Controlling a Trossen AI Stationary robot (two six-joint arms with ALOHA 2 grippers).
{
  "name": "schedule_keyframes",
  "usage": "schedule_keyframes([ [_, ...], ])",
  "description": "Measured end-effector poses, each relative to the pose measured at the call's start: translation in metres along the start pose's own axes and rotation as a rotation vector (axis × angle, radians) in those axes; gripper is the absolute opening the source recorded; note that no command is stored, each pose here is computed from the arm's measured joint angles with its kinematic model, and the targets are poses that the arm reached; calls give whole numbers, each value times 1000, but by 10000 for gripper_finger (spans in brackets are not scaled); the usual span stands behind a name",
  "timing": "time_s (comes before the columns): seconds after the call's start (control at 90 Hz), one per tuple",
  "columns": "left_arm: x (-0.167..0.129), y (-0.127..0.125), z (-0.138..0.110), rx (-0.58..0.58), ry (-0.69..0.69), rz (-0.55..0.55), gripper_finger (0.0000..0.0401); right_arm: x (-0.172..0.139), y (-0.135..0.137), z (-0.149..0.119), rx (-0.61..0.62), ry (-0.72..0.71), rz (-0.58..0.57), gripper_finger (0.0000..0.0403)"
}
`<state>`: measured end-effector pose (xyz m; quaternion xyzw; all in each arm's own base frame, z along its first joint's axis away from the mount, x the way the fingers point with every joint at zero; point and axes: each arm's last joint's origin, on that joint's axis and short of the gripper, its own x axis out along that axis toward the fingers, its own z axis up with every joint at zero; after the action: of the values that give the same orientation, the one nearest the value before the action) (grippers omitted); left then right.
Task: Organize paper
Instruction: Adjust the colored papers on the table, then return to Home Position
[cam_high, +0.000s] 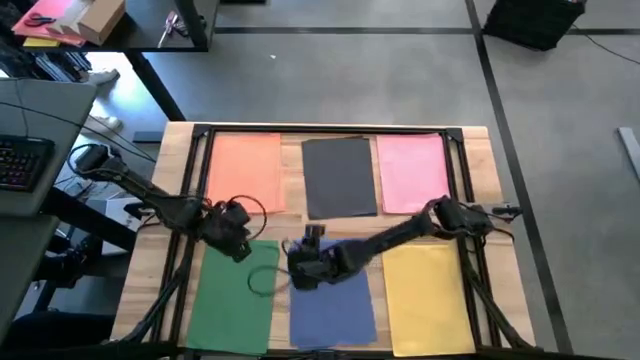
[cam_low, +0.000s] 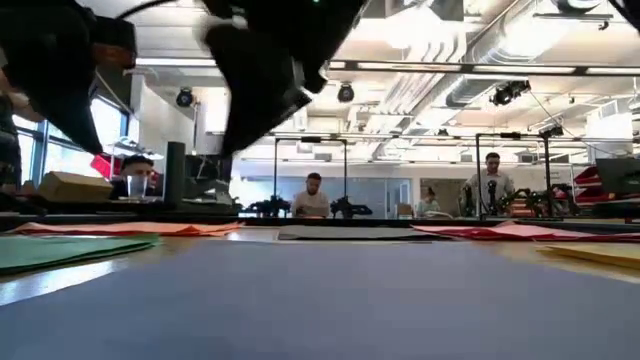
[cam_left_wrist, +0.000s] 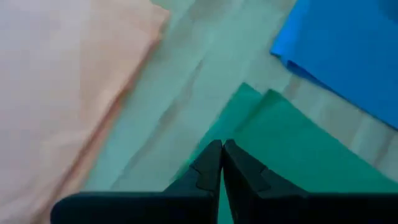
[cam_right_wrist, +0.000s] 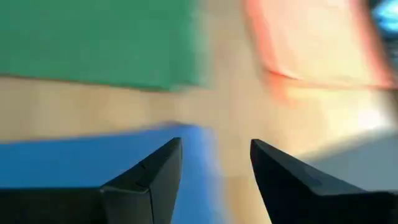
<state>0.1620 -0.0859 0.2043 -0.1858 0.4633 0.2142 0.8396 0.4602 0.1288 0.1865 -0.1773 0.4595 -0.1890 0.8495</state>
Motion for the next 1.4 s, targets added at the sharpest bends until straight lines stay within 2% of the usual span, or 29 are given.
schedule_keyframes([
  [0.056, 1, -9, -7, 8, -19, -8, 0, 13, -22, -6, -7, 92, -86, 176],
  [0.122, 5, -19, -18, 13, -33, -6, 0, 34, -50, -17, 59, 201, -148, 176],
  [0.267, 17, -33, -43, 38, -19, 44, 0, 77, -87, -48, 285, 371, -157, 176],
  [0.411, 35, -40, -57, 22, 0, 112, 0, 102, -95, -61, 388, 350, -93, 176],
  [0.5, 48, -44, -63, 22, 0, 141, 0, 110, -98, -61, 443, 308, -48, 176],
  [0.667, 63, -43, -68, 38, 9, 232, 0, 115, -107, -59, 482, 287, -40, 176],
  [0.844, 64, -36, -69, 42, 16, 307, 0, 116, -113, -55, 504, 283, -11, 176],
  [0.956, 59, -30, -69, 58, 49, 342, 0, 99, -116, -40, 478, 252, -33, 176],
  [1.067, 53, -28, -67, 58, 63, 333, 0, 56, -138, -23, 460, 194, -30, 176],
  [1.133, 48, -29, -66, 68, 45, 303, 0, 31, -153, -22, 451, 171, -19, 176],
  [1.278, 37, -33, -64, 72, -63, 220, 0, -15, -174, -43, 455, 106, -1, 176],
  [1.4, 17, -35, -60, 93, -185, 113, 0, -47, -180, -82, 522, -9, 83, 176],
])
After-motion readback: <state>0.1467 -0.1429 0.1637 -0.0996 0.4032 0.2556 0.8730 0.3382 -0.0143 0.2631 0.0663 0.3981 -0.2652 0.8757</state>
